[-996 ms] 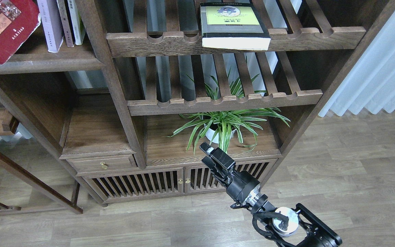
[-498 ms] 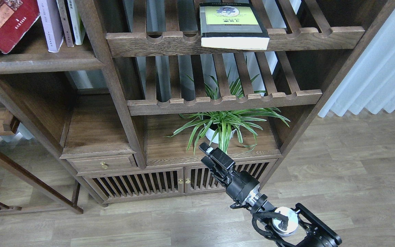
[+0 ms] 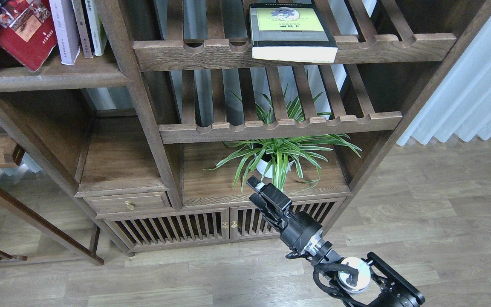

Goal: Organize books on shelf
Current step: 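Release the red book on the upper shelf and withdraw the left arm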

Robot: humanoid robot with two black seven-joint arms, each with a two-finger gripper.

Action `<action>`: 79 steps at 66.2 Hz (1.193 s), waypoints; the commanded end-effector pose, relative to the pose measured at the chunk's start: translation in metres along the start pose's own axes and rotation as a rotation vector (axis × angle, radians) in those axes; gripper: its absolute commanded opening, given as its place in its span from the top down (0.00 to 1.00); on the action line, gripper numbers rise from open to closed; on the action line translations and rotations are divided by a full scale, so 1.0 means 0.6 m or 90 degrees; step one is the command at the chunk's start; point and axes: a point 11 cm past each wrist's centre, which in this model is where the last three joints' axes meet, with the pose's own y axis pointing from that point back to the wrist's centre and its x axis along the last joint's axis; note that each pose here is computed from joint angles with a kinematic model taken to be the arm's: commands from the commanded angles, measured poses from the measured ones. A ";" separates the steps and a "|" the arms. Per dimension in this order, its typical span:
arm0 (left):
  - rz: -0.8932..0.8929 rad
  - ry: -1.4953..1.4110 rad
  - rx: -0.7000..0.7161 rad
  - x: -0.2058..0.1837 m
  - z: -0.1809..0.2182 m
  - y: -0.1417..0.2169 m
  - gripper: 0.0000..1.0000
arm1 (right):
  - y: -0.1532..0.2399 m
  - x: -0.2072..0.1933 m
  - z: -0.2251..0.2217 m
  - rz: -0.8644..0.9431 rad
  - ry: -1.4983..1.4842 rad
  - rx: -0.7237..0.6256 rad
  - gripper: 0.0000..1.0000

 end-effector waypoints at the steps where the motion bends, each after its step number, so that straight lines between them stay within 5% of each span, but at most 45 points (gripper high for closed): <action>1: -0.014 -0.006 0.006 -0.015 -0.009 -0.015 0.94 | 0.000 0.001 0.000 0.001 0.000 0.000 0.12; 79: 0.039 -0.019 -0.039 0.003 -0.008 -0.060 0.94 | 0.001 0.000 0.012 -0.007 0.001 -0.012 0.12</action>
